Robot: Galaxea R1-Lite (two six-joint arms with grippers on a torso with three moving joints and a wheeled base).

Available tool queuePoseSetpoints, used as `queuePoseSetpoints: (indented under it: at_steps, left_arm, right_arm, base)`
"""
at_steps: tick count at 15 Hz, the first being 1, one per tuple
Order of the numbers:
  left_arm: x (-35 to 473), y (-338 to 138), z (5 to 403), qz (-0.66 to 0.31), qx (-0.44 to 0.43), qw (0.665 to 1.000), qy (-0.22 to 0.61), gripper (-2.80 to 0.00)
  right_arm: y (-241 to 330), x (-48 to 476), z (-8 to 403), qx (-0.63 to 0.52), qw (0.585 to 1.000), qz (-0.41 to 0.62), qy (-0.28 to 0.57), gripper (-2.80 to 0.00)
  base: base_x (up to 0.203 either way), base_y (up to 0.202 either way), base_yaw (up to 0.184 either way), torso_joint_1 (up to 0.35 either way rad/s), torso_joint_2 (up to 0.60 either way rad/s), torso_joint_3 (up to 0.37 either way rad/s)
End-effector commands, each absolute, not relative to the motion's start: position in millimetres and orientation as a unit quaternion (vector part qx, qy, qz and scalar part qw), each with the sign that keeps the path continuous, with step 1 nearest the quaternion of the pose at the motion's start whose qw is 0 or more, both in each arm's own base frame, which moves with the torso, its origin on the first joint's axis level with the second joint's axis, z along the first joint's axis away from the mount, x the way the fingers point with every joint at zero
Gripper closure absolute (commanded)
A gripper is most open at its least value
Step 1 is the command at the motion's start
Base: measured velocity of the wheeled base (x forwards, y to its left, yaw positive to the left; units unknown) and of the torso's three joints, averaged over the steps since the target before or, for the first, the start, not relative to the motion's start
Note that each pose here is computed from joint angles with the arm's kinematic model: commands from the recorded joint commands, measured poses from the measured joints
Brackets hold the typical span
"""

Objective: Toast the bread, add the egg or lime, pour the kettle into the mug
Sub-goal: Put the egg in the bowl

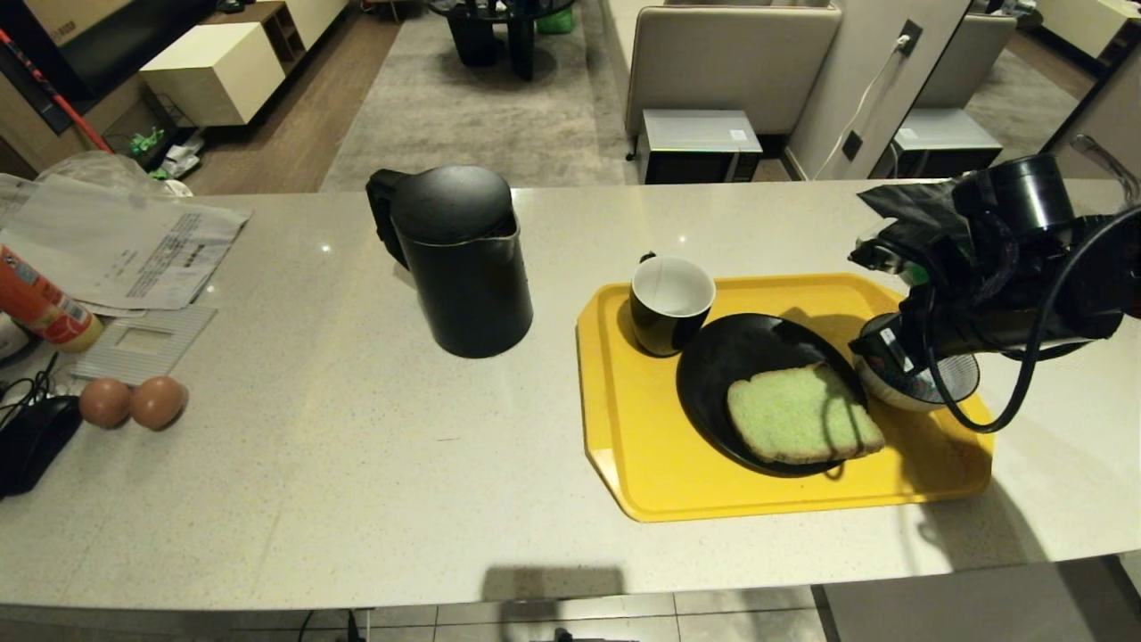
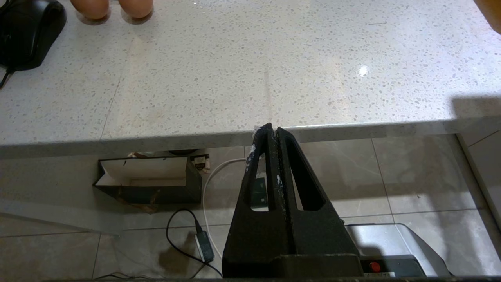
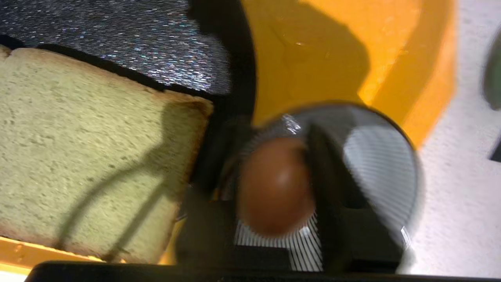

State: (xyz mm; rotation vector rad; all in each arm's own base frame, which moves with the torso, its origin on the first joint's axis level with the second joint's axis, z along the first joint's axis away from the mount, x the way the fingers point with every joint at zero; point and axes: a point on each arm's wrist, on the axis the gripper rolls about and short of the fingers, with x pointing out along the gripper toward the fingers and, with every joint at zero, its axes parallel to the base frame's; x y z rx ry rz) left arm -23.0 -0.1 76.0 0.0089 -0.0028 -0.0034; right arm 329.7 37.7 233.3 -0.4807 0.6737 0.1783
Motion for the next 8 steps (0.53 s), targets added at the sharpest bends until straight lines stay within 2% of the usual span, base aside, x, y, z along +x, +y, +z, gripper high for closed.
queuePoseSetpoints:
  at_steps: [1, 8]
  left_arm:
    - [-22.9, -0.1, 75.9, -0.002, 0.005, 1.000, -0.001, 0.00]
    - [-22.9, -0.1, 75.9, -0.002, 0.005, 1.000, -0.001, 0.00]
  right_arm:
    - [36.0, 334.7, 231.7, -0.235, 0.911, 0.079, 0.330, 0.00]
    - [15.0, 330.9, 247.9, -0.220, 0.922, 0.053, 0.313, 0.00]
  base:
    - [0.000, 0.000, 0.000, 0.000, 0.00, 0.000]
    - [0.000, 0.000, 0.000, 0.000, 0.00, 0.000]
